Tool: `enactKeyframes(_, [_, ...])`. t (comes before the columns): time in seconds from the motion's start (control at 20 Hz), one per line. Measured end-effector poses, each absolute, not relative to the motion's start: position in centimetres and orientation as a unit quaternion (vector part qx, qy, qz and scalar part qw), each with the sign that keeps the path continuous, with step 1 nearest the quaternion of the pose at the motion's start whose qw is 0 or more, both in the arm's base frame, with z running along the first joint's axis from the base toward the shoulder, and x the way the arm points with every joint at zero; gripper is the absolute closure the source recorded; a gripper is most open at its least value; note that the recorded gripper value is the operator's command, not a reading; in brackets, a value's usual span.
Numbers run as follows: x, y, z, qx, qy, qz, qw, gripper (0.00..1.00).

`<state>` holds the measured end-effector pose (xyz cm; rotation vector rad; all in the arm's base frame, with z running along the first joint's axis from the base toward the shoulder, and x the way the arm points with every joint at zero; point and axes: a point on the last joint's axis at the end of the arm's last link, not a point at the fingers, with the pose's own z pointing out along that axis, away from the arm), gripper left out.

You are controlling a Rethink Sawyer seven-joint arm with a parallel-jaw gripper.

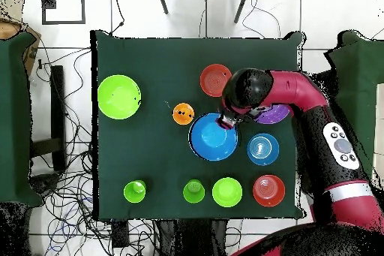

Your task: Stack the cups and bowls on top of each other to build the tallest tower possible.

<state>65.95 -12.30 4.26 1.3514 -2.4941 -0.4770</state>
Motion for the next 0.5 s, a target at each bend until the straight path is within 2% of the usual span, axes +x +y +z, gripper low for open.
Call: enactKeyframes(0.5, [68.9,-10.9,7.2,0.44,-0.871,-0.197,0.095,1.0])
